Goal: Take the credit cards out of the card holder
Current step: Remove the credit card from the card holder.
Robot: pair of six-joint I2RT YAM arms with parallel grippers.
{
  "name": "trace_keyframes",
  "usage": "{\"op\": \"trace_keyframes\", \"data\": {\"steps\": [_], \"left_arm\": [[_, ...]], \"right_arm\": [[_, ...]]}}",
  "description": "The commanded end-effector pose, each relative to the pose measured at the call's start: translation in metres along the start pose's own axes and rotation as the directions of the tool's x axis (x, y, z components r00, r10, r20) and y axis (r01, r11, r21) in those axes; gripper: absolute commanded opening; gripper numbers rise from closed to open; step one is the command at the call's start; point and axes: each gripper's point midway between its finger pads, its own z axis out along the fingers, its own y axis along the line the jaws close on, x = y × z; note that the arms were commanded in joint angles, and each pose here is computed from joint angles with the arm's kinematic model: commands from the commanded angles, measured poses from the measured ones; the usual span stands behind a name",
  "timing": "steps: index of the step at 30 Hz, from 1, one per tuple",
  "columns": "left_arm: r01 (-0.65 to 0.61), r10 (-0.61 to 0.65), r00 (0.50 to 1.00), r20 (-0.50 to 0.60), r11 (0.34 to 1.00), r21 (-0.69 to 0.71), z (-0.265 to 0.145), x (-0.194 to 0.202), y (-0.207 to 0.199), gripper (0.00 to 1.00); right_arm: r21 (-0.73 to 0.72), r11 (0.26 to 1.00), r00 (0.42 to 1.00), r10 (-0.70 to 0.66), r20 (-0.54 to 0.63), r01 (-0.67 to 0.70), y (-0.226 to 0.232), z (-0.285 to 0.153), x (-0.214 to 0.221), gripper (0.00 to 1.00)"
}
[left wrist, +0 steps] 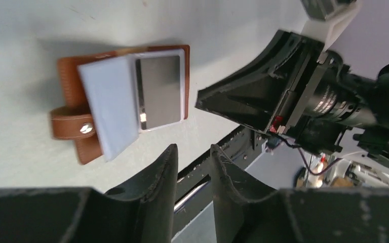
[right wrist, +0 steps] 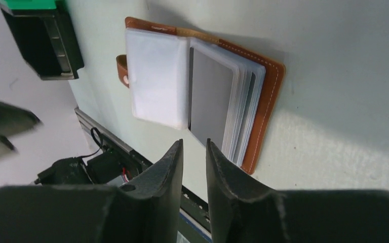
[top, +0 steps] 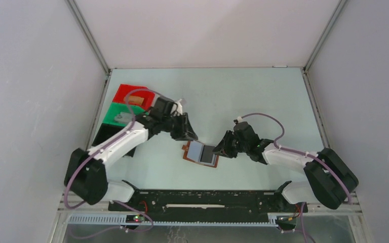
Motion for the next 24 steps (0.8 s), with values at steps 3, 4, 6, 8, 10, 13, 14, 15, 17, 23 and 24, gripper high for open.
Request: {"op": "trace_keyframes", "data": {"steps": [3, 4, 6, 8, 10, 13, 14, 15, 17, 23, 24], "left_arm": [[0.058, -0.052, 0.996, -0.072, 0.995, 0.077, 0.048, 0.019, -0.006, 0.32], [0.064, -0.058, 0.995, -0.076, 0.995, 0.079, 0.053, 0.020, -0.003, 0.31], [0.064, -0.055, 0.995, -0.087, 0.993, 0.098, 0.063, 0.023, -0.001, 0.31], [0.074, -0.064, 0.991, -0.114, 0.994, 0.082, 0.072, 0.028, 0.007, 0.31], [0.078, -0.070, 0.989, -0.132, 0.995, 0.061, 0.079, 0.032, 0.015, 0.32], [0.089, -0.084, 0.984, -0.160, 0.996, 0.025, 0.088, 0.038, 0.027, 0.32], [0.093, -0.090, 0.981, -0.171, 0.996, 0.008, 0.090, 0.041, 0.032, 0.32], [0.095, -0.094, 0.979, -0.180, 0.995, -0.004, 0.092, 0.043, 0.035, 0.31], [0.098, -0.101, 0.976, -0.191, 0.995, -0.026, 0.097, 0.047, 0.044, 0.31], [0.115, -0.122, 0.968, -0.218, 0.992, -0.046, 0.105, 0.059, 0.057, 0.29], [0.119, -0.127, 0.966, -0.224, 0.992, -0.048, 0.106, 0.061, 0.058, 0.27]], "right_arm": [[0.016, 1.000, 0.999, 0.024, 0.046, -0.025, 0.013, 0.019, -0.015, 0.28], [0.026, 0.999, 0.999, 0.025, 0.046, -0.026, 0.011, 0.021, -0.015, 0.28], [0.042, 0.999, 0.999, 0.030, 0.045, -0.032, 0.006, 0.024, -0.016, 0.27], [0.063, 0.997, 0.998, 0.039, 0.040, -0.041, -0.002, 0.027, -0.017, 0.27], [0.081, 0.995, 0.998, 0.047, 0.036, -0.050, -0.009, 0.030, -0.019, 0.27], [0.080, 0.995, 0.998, 0.051, 0.028, -0.053, -0.012, 0.033, -0.019, 0.26], [0.078, 0.995, 0.998, 0.052, 0.023, -0.053, -0.012, 0.034, -0.019, 0.26], [0.081, 0.995, 0.998, 0.056, 0.023, -0.058, -0.013, 0.035, -0.018, 0.25], [0.090, 0.994, 0.998, 0.057, 0.031, -0.059, -0.014, 0.034, -0.019, 0.24], [0.094, 0.995, 0.997, 0.020, 0.080, -0.027, -0.006, 0.022, -0.022, 0.24], [0.085, 0.996, 0.996, 0.014, 0.087, -0.022, -0.002, 0.021, -0.023, 0.24]]}}
